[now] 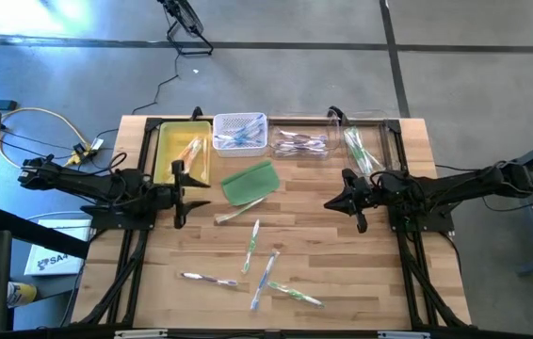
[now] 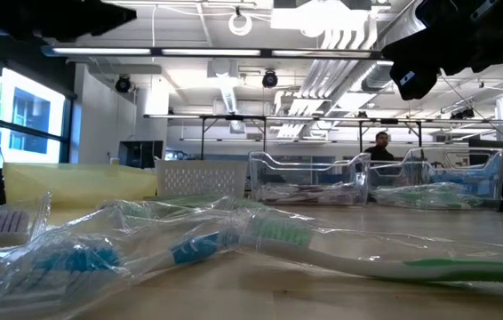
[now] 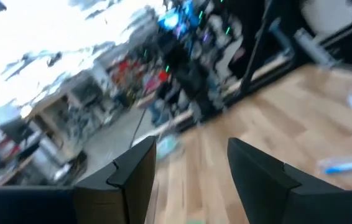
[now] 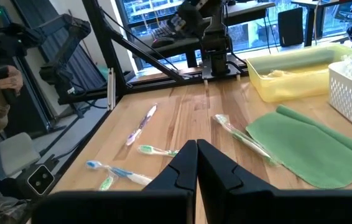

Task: Pick & Place Toothbrushes
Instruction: Put the green toothbrush into the right transparent bin

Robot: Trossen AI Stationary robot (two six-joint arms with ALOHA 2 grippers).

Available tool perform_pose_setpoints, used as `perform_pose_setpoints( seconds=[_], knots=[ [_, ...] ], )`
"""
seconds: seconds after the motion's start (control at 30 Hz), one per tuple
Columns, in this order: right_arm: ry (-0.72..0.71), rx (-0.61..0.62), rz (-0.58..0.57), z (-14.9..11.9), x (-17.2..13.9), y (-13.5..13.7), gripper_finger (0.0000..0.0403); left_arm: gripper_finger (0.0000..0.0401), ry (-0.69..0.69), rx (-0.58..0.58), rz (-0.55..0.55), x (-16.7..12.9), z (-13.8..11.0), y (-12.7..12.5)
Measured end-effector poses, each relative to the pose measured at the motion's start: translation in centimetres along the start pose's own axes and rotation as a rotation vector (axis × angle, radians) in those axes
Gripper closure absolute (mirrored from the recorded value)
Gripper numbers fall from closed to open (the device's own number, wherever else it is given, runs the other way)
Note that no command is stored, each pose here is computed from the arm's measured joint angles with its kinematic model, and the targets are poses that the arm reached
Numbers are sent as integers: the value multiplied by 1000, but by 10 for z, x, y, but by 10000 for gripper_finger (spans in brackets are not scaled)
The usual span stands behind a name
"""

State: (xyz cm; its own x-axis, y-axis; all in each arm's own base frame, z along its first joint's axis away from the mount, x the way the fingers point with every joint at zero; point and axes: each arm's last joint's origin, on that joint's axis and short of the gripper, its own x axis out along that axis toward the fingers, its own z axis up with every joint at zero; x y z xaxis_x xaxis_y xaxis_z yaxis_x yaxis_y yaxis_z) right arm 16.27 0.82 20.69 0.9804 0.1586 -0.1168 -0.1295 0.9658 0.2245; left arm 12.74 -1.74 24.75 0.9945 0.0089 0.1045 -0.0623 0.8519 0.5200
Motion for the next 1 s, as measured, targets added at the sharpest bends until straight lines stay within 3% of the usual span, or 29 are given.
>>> perform_pose_setpoints(
  seconds=[0.27, 0.6, 1.0],
  knots=[
    [3, -6, -1, 0, 0, 0, 400, 208, 106, -76, 88, 1, -6, 0],
    [16, -10, -6, -2, 0, 0, 400, 208, 267, -174, 114, 18, -22, -11],
    [31, -30, -9, -3, 0, -1, 400, 208, 477, -360, 52, 42, -44, -31]
  ],
)
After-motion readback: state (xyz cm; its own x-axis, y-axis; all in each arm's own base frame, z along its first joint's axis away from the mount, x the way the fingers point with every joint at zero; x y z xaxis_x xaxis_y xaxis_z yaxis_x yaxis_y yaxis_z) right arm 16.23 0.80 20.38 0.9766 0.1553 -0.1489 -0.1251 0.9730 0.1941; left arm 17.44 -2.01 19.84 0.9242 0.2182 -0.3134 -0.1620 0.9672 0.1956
